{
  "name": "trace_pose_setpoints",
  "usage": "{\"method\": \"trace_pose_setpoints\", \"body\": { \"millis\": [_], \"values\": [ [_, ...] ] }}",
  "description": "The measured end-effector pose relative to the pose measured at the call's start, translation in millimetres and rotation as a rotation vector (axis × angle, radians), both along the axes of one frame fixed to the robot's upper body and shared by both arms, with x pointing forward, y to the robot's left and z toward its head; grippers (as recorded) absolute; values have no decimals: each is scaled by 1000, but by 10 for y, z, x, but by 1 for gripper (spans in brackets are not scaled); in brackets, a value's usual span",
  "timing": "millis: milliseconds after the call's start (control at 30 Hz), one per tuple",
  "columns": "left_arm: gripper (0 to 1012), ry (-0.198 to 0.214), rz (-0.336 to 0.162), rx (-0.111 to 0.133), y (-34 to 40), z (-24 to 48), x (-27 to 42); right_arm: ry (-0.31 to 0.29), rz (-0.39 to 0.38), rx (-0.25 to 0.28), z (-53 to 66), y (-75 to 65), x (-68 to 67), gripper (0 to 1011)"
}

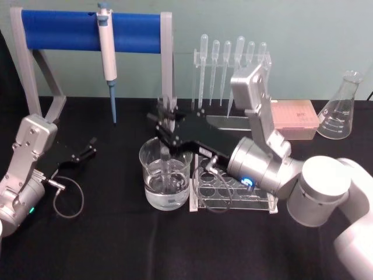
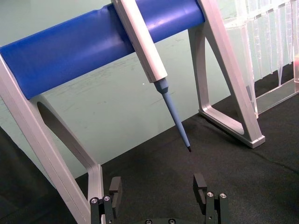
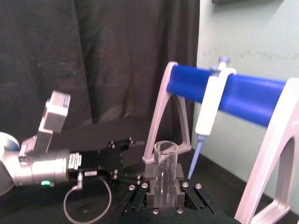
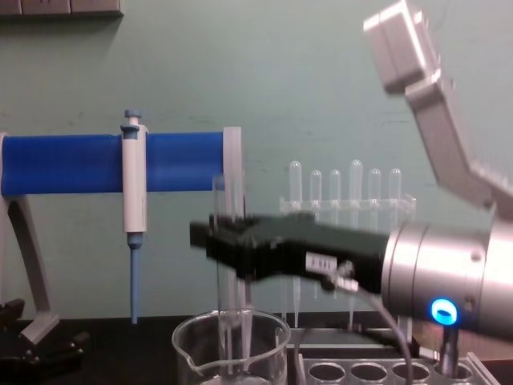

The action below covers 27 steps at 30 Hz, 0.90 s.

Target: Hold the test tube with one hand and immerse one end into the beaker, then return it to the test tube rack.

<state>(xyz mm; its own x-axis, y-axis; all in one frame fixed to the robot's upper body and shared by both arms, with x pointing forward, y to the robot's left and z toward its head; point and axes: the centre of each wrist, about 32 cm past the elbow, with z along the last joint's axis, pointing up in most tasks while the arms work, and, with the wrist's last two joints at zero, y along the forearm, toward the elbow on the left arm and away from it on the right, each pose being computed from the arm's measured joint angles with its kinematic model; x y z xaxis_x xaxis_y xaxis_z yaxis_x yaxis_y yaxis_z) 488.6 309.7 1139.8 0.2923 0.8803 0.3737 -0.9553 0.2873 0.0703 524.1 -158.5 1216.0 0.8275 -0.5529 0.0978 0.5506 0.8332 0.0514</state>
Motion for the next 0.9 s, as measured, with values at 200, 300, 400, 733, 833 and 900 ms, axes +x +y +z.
{"method": "trace_pose_setpoints", "body": {
  "millis": [200,300,400,733,833,900],
  "values": [
    [1000,0,0,0,0,0,0,17,-13,3,-210,7,-54,224],
    [1000,0,0,0,0,0,0,24,-26,6,-297,-5,-70,224],
    [1000,0,0,0,0,0,0,27,-35,5,-355,-14,-77,224],
    [1000,0,0,0,0,0,0,32,-46,6,-427,-23,-75,224],
    [1000,0,0,0,0,0,0,31,-49,7,-427,-27,-74,224],
    [1000,0,0,0,0,0,0,31,-48,6,-427,-27,-74,224]
  ]
}}
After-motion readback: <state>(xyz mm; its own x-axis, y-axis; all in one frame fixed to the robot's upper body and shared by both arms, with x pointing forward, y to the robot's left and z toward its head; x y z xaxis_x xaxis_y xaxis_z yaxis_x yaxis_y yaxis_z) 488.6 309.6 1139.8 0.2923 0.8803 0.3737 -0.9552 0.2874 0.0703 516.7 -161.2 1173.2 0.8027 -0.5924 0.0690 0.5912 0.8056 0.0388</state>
